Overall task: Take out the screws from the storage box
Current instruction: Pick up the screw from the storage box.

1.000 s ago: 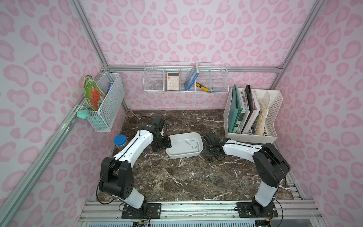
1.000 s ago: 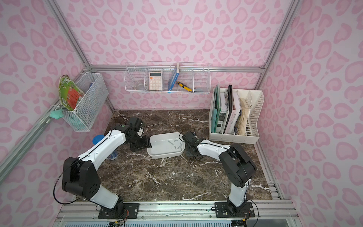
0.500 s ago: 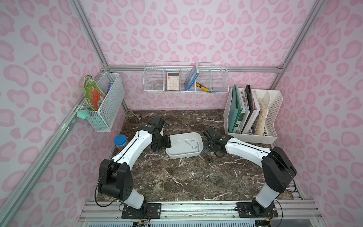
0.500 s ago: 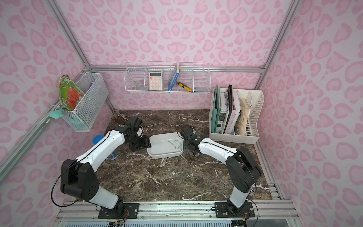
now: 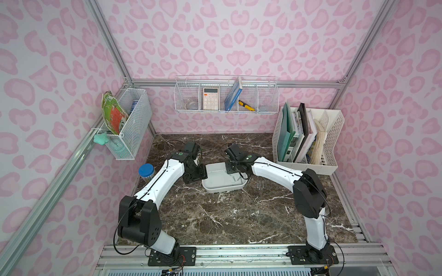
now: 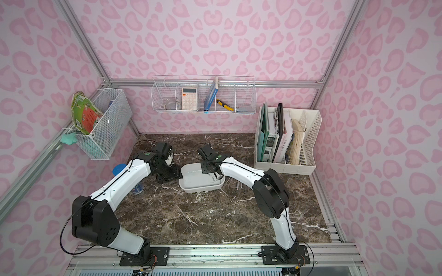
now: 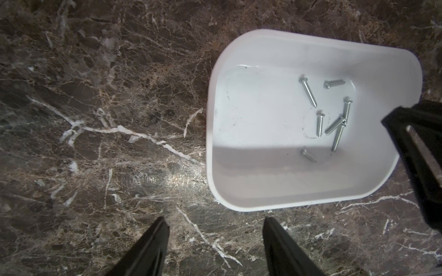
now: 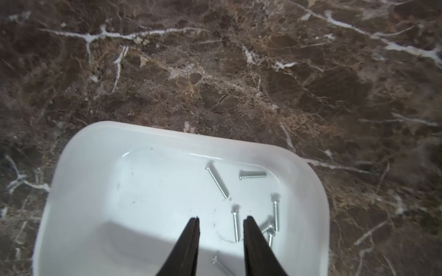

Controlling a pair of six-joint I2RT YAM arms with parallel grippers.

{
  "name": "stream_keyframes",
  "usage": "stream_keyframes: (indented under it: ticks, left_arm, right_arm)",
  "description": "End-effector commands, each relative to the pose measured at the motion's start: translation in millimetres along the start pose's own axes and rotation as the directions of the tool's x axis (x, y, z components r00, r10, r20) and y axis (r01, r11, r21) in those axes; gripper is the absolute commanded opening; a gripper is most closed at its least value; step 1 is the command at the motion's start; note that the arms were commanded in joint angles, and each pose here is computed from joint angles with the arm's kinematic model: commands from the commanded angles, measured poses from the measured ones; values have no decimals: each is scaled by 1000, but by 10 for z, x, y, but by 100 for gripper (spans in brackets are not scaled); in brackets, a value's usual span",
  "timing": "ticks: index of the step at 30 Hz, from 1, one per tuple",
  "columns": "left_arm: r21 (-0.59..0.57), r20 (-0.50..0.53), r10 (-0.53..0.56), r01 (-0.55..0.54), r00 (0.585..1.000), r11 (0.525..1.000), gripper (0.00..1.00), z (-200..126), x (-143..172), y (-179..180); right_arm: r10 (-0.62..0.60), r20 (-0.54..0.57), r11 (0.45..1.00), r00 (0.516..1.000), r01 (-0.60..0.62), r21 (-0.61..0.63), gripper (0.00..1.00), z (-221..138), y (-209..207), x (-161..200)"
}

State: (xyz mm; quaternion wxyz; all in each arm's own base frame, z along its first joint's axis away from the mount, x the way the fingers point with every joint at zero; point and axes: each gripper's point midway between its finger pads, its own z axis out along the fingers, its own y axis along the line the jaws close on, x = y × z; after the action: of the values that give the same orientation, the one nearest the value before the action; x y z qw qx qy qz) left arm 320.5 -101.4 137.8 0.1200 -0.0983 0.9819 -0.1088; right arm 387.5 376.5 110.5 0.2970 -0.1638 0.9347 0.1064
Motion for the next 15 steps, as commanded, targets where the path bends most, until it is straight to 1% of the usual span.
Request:
stream_keyframes:
  ticks: [1,6,10,12,15]
  left_arm:
    - [-13,9,-5,5,1000,1000,68,-15,-13,35]
    - [-9,4,-7,7,1000,1000,68,-3,-10,33]
    - [-6,-1,-9,9,1000,1000,68,2,-4,30]
    - [-3,-3,-10,10,1000,1000,68,5,-3,29]
    - [2,-5,-11,11,1000,1000,68,5,-9,21]
  right_arm:
    - [-90,-46,996,995,90,-15,35,149,58,61]
    - [-121,-79,992,990,118,-32,35,386,88,99]
    - [-137,-99,990,986,133,-44,32,525,99,145]
    - [-139,-106,990,985,136,-37,32,554,88,141]
    - [-146,-148,989,978,145,-22,31,685,50,233]
